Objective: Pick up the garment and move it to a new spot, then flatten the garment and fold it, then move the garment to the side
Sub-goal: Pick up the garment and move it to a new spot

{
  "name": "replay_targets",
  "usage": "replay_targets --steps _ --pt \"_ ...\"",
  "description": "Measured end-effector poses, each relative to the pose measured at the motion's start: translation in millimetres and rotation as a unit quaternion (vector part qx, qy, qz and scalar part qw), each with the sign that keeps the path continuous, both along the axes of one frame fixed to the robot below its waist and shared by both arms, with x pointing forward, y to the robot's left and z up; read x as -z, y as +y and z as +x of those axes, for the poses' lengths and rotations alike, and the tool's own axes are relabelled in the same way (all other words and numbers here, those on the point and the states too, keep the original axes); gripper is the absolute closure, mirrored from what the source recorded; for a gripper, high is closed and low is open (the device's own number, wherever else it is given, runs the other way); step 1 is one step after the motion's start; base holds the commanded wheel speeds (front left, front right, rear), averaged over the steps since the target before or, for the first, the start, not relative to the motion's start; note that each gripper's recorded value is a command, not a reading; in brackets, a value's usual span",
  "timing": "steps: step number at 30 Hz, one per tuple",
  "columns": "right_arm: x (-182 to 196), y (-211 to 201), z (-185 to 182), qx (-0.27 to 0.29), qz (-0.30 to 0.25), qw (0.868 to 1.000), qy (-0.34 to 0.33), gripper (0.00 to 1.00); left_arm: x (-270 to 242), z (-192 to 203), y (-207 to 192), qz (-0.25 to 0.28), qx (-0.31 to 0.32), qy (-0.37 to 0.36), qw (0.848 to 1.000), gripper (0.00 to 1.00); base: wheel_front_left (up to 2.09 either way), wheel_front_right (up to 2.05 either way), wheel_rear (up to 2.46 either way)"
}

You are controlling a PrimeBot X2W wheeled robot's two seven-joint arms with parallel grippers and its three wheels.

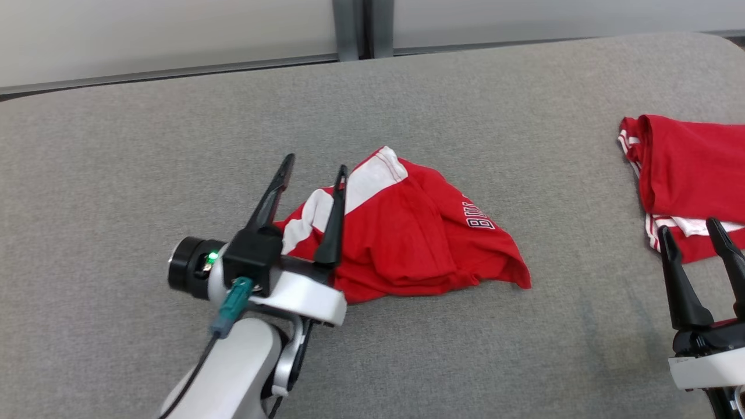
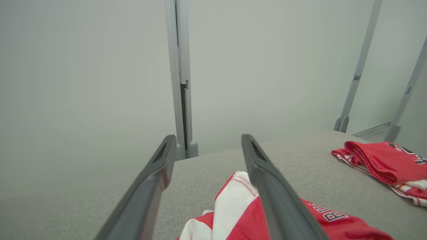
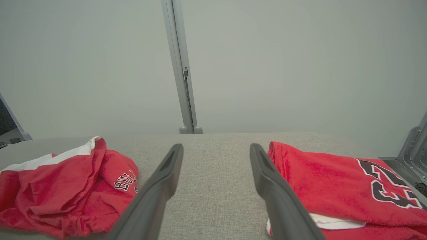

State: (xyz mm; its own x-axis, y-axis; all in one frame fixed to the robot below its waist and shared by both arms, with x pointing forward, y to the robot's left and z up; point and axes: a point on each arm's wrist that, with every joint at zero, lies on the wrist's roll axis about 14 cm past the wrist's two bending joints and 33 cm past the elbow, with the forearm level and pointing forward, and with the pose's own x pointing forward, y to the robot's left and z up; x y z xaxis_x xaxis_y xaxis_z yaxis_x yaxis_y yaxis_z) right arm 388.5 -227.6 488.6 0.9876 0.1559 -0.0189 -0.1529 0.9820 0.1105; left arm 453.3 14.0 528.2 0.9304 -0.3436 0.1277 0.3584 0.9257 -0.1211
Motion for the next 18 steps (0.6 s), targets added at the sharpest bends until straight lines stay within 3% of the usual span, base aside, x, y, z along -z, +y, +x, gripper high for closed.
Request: replay_targets --steps 8,18 --pt "-7 24 1 -0.034 0.003 0.999 -0.012 0.0 -5 -23 102 -0.01 -0.115 -0.002 0.993 0.0 0.0 0.0 0.0" --pt "-16 42 -12 -0.05 0.004 0.999 -0.019 0.0 -1 -71 168 -0.027 -0.165 0.007 0.986 0.0 0.0 0.0 0.0"
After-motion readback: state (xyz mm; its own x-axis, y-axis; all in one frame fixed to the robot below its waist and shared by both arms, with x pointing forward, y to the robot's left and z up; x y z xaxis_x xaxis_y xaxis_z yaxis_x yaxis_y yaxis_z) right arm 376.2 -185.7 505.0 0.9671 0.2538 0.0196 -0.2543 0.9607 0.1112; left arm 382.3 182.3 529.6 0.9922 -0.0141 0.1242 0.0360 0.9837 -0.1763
